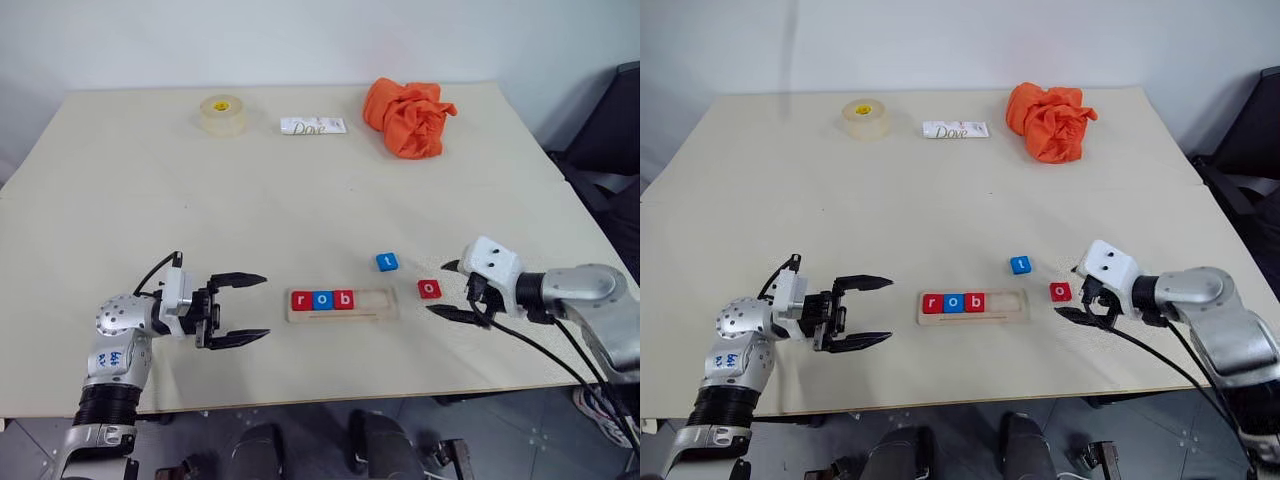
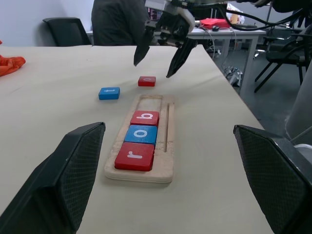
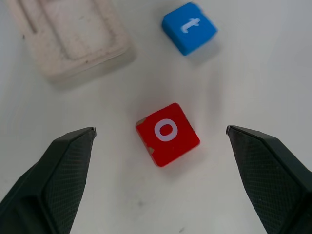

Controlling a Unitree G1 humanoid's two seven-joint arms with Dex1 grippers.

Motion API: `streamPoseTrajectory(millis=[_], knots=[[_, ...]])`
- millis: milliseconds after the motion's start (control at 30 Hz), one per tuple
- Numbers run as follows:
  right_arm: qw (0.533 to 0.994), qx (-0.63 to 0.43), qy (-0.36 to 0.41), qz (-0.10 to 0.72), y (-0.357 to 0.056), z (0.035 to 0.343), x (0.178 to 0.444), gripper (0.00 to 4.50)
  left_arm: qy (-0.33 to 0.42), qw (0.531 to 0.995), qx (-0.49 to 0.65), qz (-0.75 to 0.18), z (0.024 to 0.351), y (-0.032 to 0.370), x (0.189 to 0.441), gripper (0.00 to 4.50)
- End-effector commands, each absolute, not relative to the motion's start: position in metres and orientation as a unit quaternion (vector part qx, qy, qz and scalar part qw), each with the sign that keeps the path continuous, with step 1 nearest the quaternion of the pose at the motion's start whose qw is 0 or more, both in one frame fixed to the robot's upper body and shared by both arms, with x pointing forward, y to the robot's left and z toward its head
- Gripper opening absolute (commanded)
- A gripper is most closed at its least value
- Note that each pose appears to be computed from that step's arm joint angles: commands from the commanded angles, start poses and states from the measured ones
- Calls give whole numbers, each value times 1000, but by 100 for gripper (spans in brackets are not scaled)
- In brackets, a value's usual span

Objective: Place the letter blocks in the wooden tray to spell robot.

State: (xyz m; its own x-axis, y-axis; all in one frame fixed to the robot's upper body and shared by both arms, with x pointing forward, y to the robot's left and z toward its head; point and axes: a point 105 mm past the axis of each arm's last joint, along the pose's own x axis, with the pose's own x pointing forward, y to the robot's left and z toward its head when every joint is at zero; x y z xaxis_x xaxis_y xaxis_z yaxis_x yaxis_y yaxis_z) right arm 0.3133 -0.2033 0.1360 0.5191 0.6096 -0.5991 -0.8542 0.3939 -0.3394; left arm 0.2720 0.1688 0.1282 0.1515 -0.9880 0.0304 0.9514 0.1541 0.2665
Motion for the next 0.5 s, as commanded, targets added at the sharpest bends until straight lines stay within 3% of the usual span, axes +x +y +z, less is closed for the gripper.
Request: streamPoseTrajectory(millis=[33,100,200,433,500], knots=[[797,-333,183,469,-205,138,324,449,-114,755,102,-637,135,170,268,450],[789,-335,191,478,-206,133,328,449,-114,758,103,-634,134,171,266,450],[778,-337,208,487,-208,126,331,390,-113,762,103,-629,134,172,263,450],[781,-336,190,491,-205,137,336,146,-115,767,104,-623,134,171,263,450],[784,-335,179,492,-202,146,336,144,-116,767,104,-623,134,171,263,450]])
